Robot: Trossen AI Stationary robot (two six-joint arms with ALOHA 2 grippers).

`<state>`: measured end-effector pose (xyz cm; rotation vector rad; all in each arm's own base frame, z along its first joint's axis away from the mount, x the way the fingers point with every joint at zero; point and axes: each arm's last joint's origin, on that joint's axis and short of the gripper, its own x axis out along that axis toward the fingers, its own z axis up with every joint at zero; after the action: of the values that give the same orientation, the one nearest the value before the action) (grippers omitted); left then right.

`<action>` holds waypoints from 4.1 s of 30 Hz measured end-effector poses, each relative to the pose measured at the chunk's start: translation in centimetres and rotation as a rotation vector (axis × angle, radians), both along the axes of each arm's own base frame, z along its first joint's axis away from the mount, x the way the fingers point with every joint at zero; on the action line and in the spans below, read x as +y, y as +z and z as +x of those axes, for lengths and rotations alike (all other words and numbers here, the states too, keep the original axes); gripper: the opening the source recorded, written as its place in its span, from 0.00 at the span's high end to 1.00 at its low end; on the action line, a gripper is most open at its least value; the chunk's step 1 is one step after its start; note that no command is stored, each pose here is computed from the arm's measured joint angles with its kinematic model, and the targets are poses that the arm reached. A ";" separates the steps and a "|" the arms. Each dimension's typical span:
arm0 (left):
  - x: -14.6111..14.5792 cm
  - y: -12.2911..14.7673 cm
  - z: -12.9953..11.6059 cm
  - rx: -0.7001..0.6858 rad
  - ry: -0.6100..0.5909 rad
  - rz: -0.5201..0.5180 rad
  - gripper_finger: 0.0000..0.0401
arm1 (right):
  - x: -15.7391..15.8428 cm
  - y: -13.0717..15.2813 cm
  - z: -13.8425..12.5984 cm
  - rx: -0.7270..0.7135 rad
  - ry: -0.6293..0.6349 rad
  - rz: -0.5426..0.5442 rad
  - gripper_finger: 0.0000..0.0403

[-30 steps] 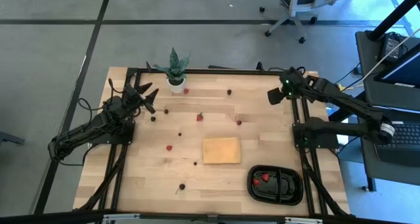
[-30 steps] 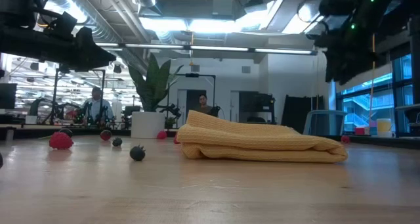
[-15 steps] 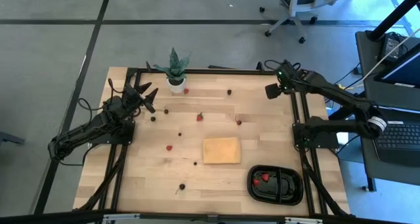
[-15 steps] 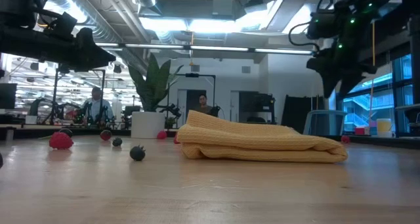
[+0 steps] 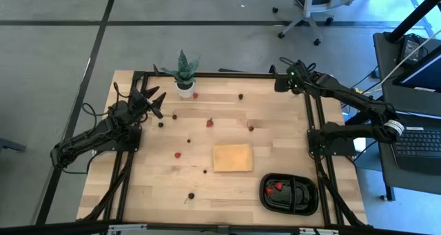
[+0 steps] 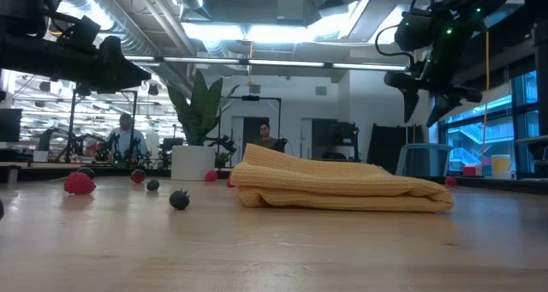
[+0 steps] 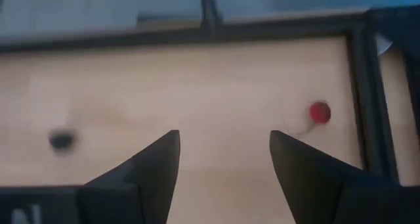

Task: Pick and placing Produce into tupperware
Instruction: Put the top red cherry into the black container

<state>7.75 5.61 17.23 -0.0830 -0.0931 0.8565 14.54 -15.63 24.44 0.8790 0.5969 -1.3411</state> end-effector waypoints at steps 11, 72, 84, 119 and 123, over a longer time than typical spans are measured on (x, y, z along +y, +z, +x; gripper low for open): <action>0.0 0.0 0.0 0.000 0.000 0.000 0.46 | -1.1 -1.9 2.0 0.004 -0.350 -0.136 0.41; 0.0 0.0 0.0 -0.003 -0.001 -0.003 0.46 | -5.2 -12.5 0.9 0.273 -0.818 0.016 0.41; 0.0 0.0 0.0 -0.003 -0.001 -0.003 0.46 | -5.5 -12.5 1.2 0.234 -0.819 0.013 0.41; 0.0 0.0 0.0 -0.004 -0.001 -0.003 0.46 | -5.9 -13.5 0.3 0.219 -0.958 0.042 0.42; 0.0 0.0 0.0 -0.005 -0.001 -0.004 0.46 | -5.8 -13.5 0.2 0.223 -0.958 0.050 0.42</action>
<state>7.75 5.60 17.24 -0.0884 -0.0958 0.8555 14.78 -21.45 10.92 1.1198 0.3729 -2.3145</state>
